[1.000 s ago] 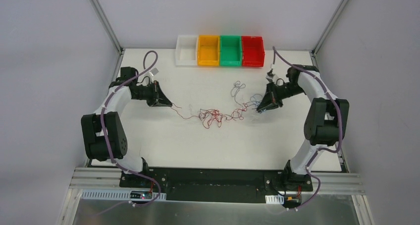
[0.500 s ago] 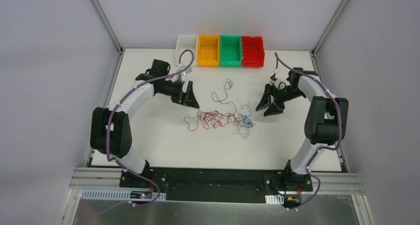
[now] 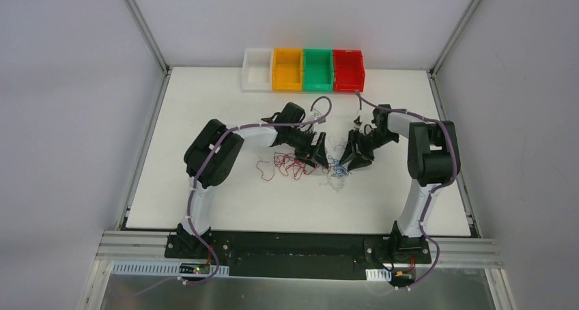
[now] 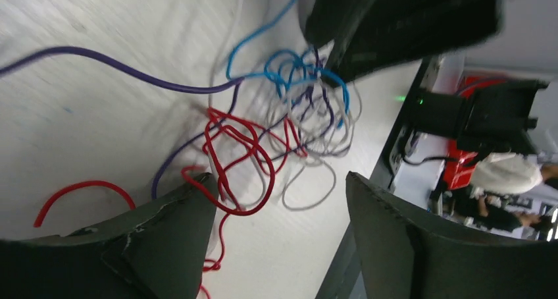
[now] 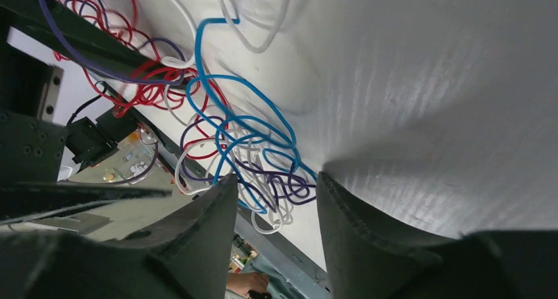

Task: Untangle the cables

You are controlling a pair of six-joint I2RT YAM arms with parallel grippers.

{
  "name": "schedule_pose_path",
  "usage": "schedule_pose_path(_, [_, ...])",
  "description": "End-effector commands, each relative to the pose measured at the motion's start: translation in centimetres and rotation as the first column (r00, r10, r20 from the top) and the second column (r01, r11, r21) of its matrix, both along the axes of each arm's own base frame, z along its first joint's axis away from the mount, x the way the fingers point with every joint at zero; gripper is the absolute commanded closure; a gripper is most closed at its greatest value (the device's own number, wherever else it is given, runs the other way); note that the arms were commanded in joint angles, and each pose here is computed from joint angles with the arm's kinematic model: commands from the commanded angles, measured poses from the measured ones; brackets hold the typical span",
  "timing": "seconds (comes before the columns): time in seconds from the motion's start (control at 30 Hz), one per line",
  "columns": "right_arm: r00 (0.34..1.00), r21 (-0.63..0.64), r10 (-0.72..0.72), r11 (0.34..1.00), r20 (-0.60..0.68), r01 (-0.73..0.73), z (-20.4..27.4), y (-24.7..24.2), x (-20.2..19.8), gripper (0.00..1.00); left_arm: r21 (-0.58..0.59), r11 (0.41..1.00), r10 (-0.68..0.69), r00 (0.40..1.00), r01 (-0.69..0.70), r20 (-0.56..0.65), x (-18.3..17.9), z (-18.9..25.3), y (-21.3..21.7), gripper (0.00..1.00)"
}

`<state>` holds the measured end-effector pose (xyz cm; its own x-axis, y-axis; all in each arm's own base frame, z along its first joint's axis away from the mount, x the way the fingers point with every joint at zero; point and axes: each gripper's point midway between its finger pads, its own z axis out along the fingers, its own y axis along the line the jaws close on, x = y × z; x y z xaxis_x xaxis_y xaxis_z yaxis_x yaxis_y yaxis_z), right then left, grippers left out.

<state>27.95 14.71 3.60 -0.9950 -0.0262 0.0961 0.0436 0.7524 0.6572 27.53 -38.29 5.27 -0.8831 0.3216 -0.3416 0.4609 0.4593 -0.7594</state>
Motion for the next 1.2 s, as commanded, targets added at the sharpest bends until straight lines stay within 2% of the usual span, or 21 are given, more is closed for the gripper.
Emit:
schedule_pose_path(0.0, [0.999,0.064,-0.023,0.998,-0.036,0.025,0.5,1.5,-0.4,0.54,-0.039,0.991,0.127,0.992,-0.126,0.009,3.6,-0.3,-2.2,0.33])
schedule_pose_path(0.1, [0.999,0.065,-0.027,0.997,-0.041,0.029,0.8,1.4,-0.7,0.70,-0.049,0.991,0.124,0.992,-0.123,0.008,3.6,-0.3,-2.3,0.52])
schedule_pose_path(0.17, [0.999,0.068,-0.030,0.997,-0.035,0.032,1.2,1.3,-1.0,0.82,-0.070,0.991,0.114,0.993,-0.113,0.008,3.6,0.4,-2.5,0.76])
schedule_pose_path(0.27, [0.999,0.070,-0.036,0.997,-0.028,0.038,1.9,0.5,-1.4,1.00,-0.114,0.990,0.079,0.997,-0.077,0.014,3.0,2.4,-2.5,1.00])
schedule_pose_path(0.37, [0.999,0.056,-0.049,0.997,-0.010,0.050,2.9,-1.3,-1.7,1.00,-0.156,0.987,0.059,0.997,-0.049,0.058,2.3,5.5,-1.2,1.00])
schedule_pose_path(0.47, [0.998,0.015,-0.061,0.998,0.035,0.060,3.8,-4.2,-2.0,1.00,-0.169,0.982,0.103,0.990,-0.085,0.100,2.7,7.8,2.1,1.00])
schedule_pose_path(0.73, [0.991,-0.056,-0.109,0.992,0.079,0.113,5.9,-11.1,-3.0,1.00,-0.132,0.947,0.309,0.943,-0.293,0.124,5.9,10.1,14.3,1.00])
schedule_pose_path(1.0, [0.979,-0.128,-0.153,0.977,0.134,0.170,7.4,-17.0,-3.1,1.00,-0.085,0.878,0.478,0.858,-0.471,0.185,7.9,11.6,26.0,1.00])
schedule_pose_path(1.1, [0.977,-0.128,-0.161,0.975,0.142,0.180,7.9,-18.1,-2.9,1.00,-0.063,0.859,0.510,0.837,-0.508,0.198,7.8,11.7,29.1,1.00])
schedule_pose_path(1.17, [0.975,-0.094,-0.169,0.978,0.145,0.184,8.3,-17.5,-2.7,1.00,-0.071,0.864,0.503,0.842,-0.499,0.194,7.4,11.8,29.4,1.00])
